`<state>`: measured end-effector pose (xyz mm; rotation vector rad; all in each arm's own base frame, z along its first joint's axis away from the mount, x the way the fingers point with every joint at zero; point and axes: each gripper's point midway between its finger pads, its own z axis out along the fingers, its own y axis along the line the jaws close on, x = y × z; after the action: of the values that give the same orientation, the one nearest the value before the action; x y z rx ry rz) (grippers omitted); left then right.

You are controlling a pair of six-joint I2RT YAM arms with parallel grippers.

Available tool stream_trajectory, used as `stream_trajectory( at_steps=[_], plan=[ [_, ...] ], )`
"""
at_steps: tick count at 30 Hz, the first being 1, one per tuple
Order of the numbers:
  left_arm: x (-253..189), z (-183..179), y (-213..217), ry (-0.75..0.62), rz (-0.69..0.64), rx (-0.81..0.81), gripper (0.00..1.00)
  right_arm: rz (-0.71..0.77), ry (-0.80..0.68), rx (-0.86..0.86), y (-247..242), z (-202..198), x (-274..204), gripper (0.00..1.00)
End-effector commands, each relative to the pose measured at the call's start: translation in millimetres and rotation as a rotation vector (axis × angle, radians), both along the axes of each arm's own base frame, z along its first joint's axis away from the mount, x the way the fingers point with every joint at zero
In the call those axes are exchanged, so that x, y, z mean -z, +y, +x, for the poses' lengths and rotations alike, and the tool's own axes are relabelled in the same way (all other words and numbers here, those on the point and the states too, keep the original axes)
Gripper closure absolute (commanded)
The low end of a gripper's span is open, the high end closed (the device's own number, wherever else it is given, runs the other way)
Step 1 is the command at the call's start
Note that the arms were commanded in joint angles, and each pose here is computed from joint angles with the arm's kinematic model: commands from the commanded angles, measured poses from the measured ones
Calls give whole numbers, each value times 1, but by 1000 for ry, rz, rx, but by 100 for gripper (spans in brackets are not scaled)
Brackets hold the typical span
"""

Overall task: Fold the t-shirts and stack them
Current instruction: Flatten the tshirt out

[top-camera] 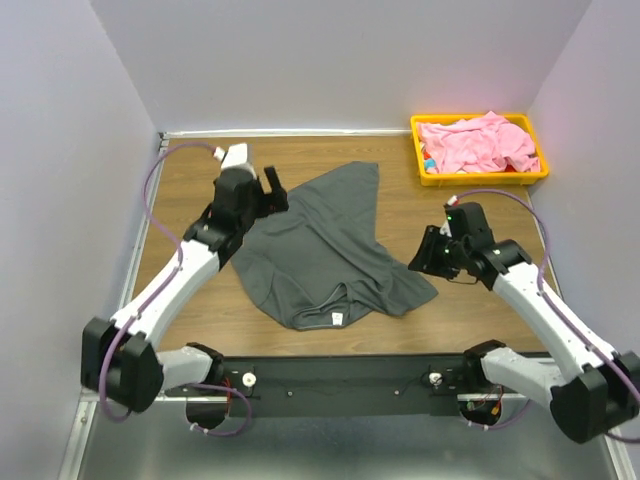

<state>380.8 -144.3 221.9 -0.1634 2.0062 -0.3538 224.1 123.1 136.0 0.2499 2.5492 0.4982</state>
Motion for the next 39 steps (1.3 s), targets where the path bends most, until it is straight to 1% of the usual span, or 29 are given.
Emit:
stream_trajectory(
  at_steps=[1,2,3,4,5,6,8,14,15,16,17,18,19,21,22,25,26,27,28,29,30,31,33,34,35,37,38,39],
  plan=[
    [84,-63,8,234,-58,-54,4,-11,-43,-167,33,19,6,51],
    [114,-84,11,307,-86,-76,5,-19,-37,-214,47,15,10,51],
    [114,-93,11,302,-118,-76,9,-23,-30,-232,54,15,15,51],
    [123,-102,12,319,-132,-77,11,-29,-3,-250,63,17,27,51],
    [142,-115,15,361,-139,-84,11,-24,8,-276,73,13,32,51],
    [143,-118,16,357,-166,-98,16,-17,36,-276,77,10,43,52],
    [153,-125,18,371,-166,-110,19,1,52,-286,87,12,58,53],
    [181,-123,23,406,-152,-127,21,-90,142,-277,75,4,106,53],
    [193,-118,31,432,-150,-158,32,-108,151,-273,71,2,111,53],
    [191,-113,31,432,-146,-136,35,-130,176,-276,65,-5,121,53],
    [191,-107,35,433,-137,-146,34,-139,184,-274,62,-8,124,53],
    [199,-104,44,466,-99,-157,34,-148,192,-271,60,-11,128,53],
    [185,-88,45,436,-90,-155,35,-158,220,-274,56,-22,136,53],
    [184,-77,55,446,-32,-176,35,-146,252,-286,59,-36,141,52],
    [170,-59,58,409,-2,-177,35,-144,267,-300,61,-44,144,52],
    [182,-38,68,458,47,-187,34,-122,303,-315,76,-66,154,51],
    [175,-18,71,440,46,-192,34,-117,307,-367,90,-81,155,51],
    [197,-16,73,505,85,-180,34,-110,318,-384,99,-88,158,51],
    [203,-9,74,526,100,-172,34,-96,325,-426,122,-100,159,50],
    [197,11,73,511,100,-167,34,-98,329,-450,134,-106,160,50],
    [219,10,75,580,127,-160,34,-102,329,-482,147,-112,161,50],
    [211,31,76,552,136,-149,34,-97,320,-543,181,-117,159,49],
    [223,43,79,578,165,-150,34,-63,319,-619,221,-124,154,49],
    [221,52,81,563,186,-147,33,-48,325,-689,240,-130,153,49],
    [205,76,80,506,192,-148,32,-17,286,-761,280,-130,144,48],
    [196,96,80,470,215,-134,25,-50,267,-813,297,-128,142,48],
    [177,114,80,416,213,-140,22,-35,227,-798,312,-114,129,48],
    [159,122,79,373,207,-144,17,-55,211,-782,310,-105,124,48]
  ],
)
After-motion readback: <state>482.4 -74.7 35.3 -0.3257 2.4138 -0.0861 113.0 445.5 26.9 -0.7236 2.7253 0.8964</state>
